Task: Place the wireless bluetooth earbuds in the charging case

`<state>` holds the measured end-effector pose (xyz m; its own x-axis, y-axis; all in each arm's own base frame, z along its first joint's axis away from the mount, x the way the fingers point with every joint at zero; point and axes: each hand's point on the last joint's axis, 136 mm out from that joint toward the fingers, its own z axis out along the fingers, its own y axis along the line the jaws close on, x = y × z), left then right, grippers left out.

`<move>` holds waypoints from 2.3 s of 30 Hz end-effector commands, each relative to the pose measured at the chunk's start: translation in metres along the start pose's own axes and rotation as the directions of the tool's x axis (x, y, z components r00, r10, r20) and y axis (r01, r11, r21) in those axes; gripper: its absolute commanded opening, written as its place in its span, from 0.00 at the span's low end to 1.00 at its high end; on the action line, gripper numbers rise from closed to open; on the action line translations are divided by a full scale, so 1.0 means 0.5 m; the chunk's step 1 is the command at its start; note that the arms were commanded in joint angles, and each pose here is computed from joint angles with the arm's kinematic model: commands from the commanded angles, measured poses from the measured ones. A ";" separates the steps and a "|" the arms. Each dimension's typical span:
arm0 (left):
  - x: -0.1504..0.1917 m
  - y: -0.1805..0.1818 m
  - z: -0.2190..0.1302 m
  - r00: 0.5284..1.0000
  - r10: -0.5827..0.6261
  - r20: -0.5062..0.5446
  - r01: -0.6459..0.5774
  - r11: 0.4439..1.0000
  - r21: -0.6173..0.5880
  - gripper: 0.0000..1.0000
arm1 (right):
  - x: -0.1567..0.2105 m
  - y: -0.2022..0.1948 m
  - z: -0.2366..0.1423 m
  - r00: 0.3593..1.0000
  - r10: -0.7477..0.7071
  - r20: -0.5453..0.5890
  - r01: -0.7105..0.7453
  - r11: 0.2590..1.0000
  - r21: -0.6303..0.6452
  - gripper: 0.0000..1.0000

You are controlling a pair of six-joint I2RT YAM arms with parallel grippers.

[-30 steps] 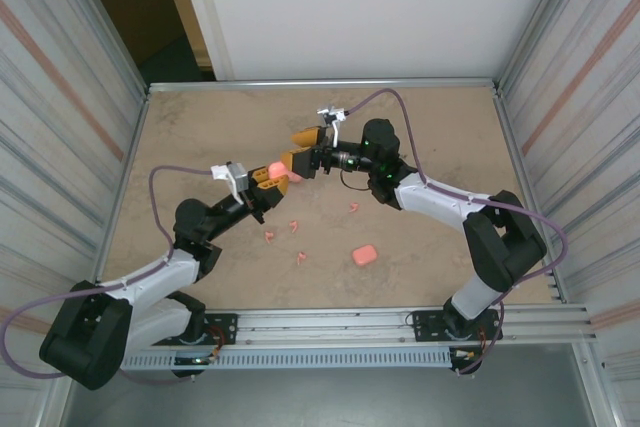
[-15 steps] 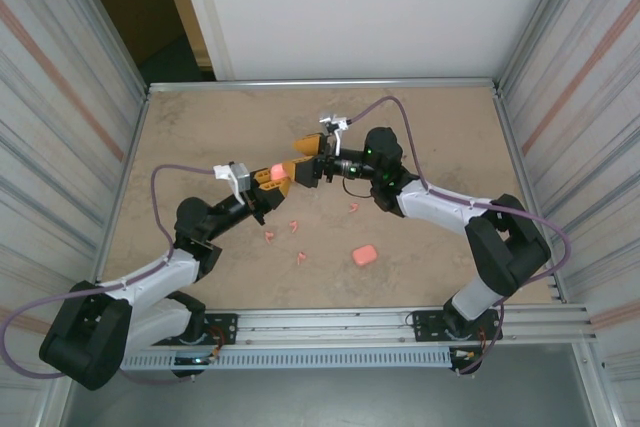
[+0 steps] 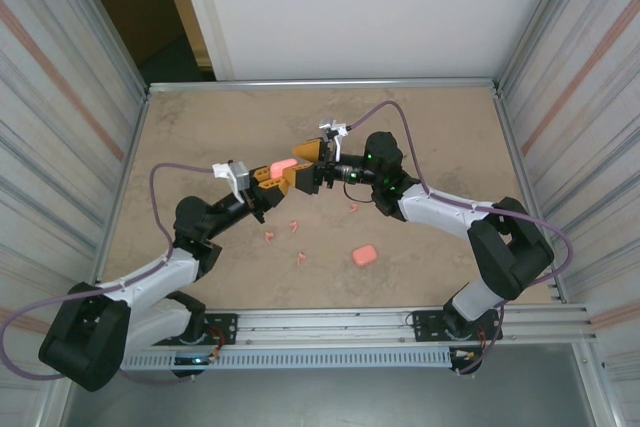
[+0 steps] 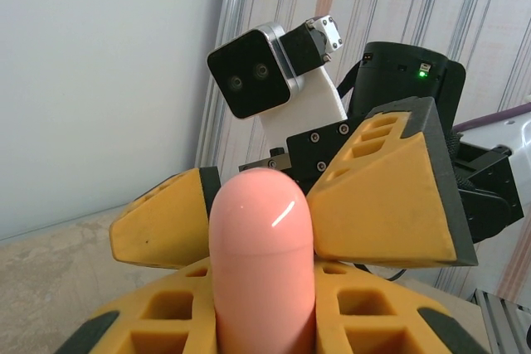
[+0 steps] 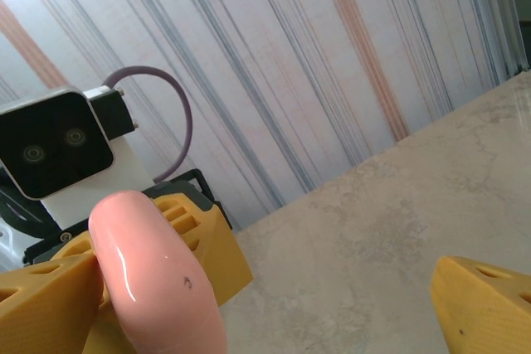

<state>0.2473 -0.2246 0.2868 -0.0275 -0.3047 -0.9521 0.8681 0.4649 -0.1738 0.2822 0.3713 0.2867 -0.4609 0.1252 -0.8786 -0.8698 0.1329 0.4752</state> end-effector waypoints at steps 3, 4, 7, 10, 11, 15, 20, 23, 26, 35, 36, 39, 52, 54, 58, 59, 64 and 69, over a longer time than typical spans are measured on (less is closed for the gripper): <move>-0.063 -0.035 0.005 0.993 0.074 0.091 -0.079 0.995 0.060 0.00 | -0.012 -0.012 -0.008 1.000 -0.027 0.006 0.026 0.998 0.053 1.00; -0.064 -0.037 0.004 0.993 0.075 0.092 -0.081 0.995 0.064 0.00 | -0.014 -0.017 -0.008 1.000 -0.022 0.008 0.022 0.998 0.059 1.00; -0.066 -0.042 0.002 0.992 0.083 0.099 -0.091 0.993 0.075 0.00 | -0.021 -0.024 -0.007 1.000 -0.021 0.014 0.020 0.998 0.067 1.00; -0.068 -0.047 0.002 0.991 0.087 0.103 -0.096 0.992 0.086 0.00 | -0.028 -0.028 -0.006 1.000 -0.027 0.015 0.026 0.997 0.071 1.00; -0.069 -0.048 0.002 0.991 0.088 0.103 -0.097 0.991 0.088 0.00 | -0.030 -0.029 -0.006 0.999 -0.028 0.016 0.027 0.997 0.073 1.00; -0.070 -0.052 0.002 0.990 0.092 0.106 -0.103 0.990 0.097 0.00 | -0.040 -0.036 -0.006 0.999 -0.034 0.023 0.032 0.996 0.078 1.00; -0.070 -0.053 0.003 0.990 0.094 0.103 -0.104 0.989 0.101 0.00 | -0.048 -0.040 -0.004 0.999 -0.037 0.026 0.035 0.997 0.075 1.00; -0.066 -0.050 0.005 0.991 0.092 0.097 -0.101 0.990 0.096 0.00 | -0.055 -0.034 -0.002 0.999 -0.044 0.028 0.043 0.997 0.065 1.00; -0.062 -0.046 0.007 0.992 0.088 0.090 -0.096 0.991 0.091 0.00 | -0.062 -0.028 -0.001 0.998 -0.051 0.030 0.049 0.997 0.055 1.00; -0.048 -0.015 0.008 0.995 0.081 0.065 -0.082 0.997 0.010 0.00 | -0.079 0.021 -0.039 0.996 -0.079 0.038 0.077 0.996 0.039 1.00; -0.046 -0.012 0.007 0.995 0.085 0.060 -0.085 0.996 -0.001 0.00 | -0.077 0.024 -0.048 0.996 -0.080 0.029 0.079 0.995 0.056 1.00; -0.043 -0.005 0.003 0.994 0.100 0.049 -0.099 0.995 -0.029 0.00 | -0.064 0.026 -0.074 0.996 -0.088 -0.014 0.089 0.989 0.121 1.00; -0.075 -0.010 -0.038 0.978 0.204 0.038 -0.199 0.973 -0.118 0.00 | 0.075 -0.050 -0.170 0.969 0.133 -0.209 -0.032 0.905 0.425 0.89; -0.084 -0.015 -0.046 0.975 0.220 0.043 -0.213 0.969 -0.125 0.00 | 0.104 -0.054 -0.172 0.954 0.172 -0.244 -0.049 0.896 0.441 0.85; -0.102 -0.026 -0.061 0.966 0.251 0.056 -0.242 0.961 -0.135 0.00 | 0.170 -0.048 -0.166 0.917 0.232 -0.324 -0.066 0.891 0.449 0.78; -0.105 -0.028 -0.064 0.964 0.258 0.059 -0.248 0.959 -0.138 0.00 | 0.189 -0.046 -0.162 0.906 0.244 -0.345 -0.070 0.891 0.448 0.77; -0.121 -0.039 -0.075 0.957 0.281 0.078 -0.268 0.953 -0.139 0.00 | 0.276 -0.047 -0.150 0.847 0.308 -0.434 -0.085 0.883 0.462 0.71; -0.132 -0.051 -0.082 0.951 0.295 0.093 -0.283 0.950 -0.130 0.00 | 0.341 -0.053 -0.135 0.794 0.351 -0.496 -0.088 0.874 0.477 0.68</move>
<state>0.2129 -0.1841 0.3335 0.2321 -0.2302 -0.9451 0.7731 0.6333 0.0356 0.2203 0.3232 0.1387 -0.7458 -0.3058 -0.5918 -0.6458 0.5498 0.5297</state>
